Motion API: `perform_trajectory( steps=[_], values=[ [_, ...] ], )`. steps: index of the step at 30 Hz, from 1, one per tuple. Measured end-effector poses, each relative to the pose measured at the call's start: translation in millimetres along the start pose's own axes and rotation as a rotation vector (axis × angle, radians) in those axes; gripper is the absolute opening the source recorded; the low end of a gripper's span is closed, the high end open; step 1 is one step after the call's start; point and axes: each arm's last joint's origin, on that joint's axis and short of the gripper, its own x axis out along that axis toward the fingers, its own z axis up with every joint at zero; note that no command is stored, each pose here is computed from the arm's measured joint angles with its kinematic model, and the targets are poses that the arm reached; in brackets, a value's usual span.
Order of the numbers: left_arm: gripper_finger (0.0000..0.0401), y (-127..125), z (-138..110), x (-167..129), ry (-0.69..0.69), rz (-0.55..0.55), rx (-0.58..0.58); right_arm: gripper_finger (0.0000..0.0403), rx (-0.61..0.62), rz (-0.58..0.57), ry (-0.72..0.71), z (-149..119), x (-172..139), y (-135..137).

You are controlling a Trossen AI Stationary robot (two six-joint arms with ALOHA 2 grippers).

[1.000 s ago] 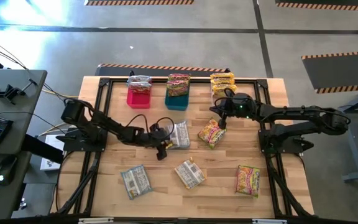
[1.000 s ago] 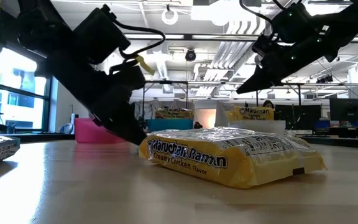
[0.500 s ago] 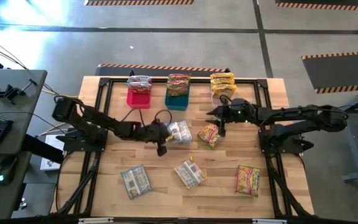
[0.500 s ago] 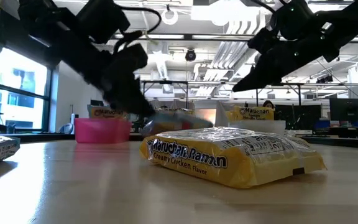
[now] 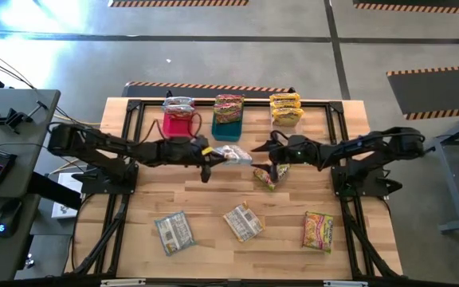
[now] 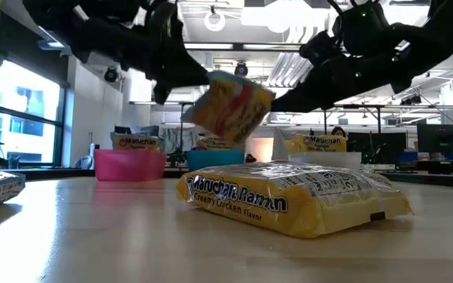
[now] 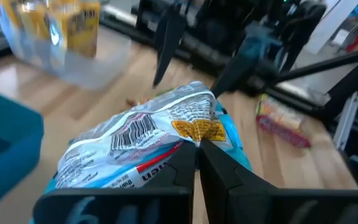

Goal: Sort Maruchan noodles
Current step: Put the top blue noodle pack into the red bin

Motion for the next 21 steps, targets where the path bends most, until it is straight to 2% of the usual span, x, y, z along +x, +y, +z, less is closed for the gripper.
perform_trajectory(
  steps=[9, 13, 18, 21],
  values=[
    [0.0, -8, 24, -23, -0.11, -0.037, 0.022, 0.0244, 0.0, -0.041, -0.079, 3, -5, -10],
    [0.0, -8, 29, -30, -0.169, -0.058, -0.002, 0.0244, 0.062, -0.024, -0.153, -6, -13, -14],
    [0.0, -7, 25, -36, -0.332, -0.181, -0.031, 0.0244, 0.121, -0.009, -0.251, -9, -11, -12],
    [0.0, -6, 20, -39, -0.416, -0.245, -0.039, 0.0244, 0.115, 0.013, -0.31, -5, -2, -12]
  ],
)
